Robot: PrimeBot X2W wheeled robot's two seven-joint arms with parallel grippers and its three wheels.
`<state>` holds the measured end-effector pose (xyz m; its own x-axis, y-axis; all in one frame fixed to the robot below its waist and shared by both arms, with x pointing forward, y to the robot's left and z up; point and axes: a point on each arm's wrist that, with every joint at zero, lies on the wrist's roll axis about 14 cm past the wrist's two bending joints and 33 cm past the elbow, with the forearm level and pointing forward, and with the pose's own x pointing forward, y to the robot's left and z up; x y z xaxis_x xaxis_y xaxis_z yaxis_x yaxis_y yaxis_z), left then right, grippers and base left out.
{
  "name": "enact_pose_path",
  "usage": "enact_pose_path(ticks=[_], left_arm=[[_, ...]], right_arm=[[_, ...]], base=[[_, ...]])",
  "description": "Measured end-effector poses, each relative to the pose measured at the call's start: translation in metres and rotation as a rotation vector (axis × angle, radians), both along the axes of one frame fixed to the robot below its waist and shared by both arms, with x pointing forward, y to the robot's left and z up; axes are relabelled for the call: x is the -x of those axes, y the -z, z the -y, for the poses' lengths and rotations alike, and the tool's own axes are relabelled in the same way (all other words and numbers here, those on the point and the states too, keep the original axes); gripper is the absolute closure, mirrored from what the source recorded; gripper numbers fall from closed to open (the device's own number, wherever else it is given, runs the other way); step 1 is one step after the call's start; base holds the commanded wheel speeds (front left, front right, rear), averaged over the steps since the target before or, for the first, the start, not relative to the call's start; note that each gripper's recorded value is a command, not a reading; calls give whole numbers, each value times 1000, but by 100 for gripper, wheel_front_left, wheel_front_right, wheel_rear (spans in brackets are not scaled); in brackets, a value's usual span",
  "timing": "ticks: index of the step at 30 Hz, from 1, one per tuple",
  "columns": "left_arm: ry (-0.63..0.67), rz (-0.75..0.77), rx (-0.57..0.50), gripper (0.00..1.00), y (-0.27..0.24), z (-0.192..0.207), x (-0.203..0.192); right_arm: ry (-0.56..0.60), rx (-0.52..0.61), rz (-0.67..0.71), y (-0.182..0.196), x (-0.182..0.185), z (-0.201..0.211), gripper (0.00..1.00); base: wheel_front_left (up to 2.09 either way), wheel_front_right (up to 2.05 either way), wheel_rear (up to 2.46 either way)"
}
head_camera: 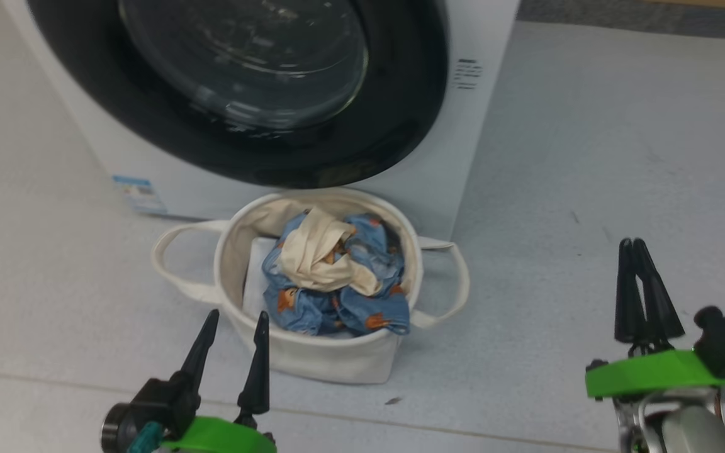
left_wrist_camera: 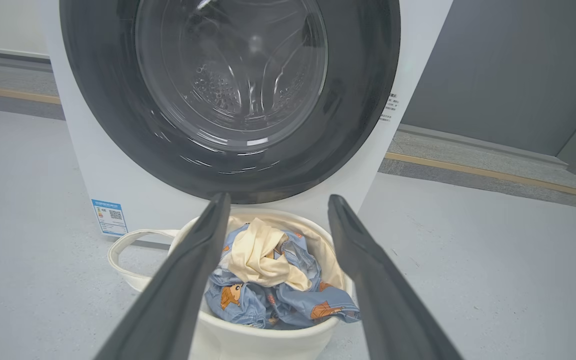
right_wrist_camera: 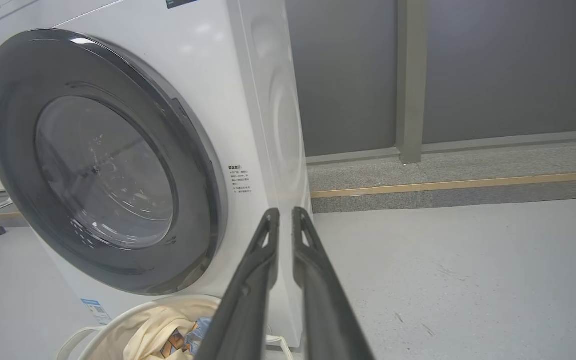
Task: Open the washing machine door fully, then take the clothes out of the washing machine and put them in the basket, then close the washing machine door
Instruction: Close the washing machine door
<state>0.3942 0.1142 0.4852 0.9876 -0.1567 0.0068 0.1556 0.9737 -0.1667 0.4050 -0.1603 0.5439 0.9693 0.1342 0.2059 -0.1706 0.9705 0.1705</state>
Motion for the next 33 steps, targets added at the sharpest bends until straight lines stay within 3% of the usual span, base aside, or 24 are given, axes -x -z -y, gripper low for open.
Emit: enact_pose_path(ticks=[1, 11, 33], left_arm=[[10, 2, 3, 0, -1, 3, 1], [66, 25, 16, 0, -9, 15, 12], [78, 34, 4, 0, -11, 15, 17]], right_arm=[[19, 1, -1, 0, 6, 6, 1], [151, -12, -23, 7, 50, 42, 0], [165, -32, -39, 12, 57, 43, 0]], base=[[0, 0, 0], [0, 0, 0], [0, 0, 0]])
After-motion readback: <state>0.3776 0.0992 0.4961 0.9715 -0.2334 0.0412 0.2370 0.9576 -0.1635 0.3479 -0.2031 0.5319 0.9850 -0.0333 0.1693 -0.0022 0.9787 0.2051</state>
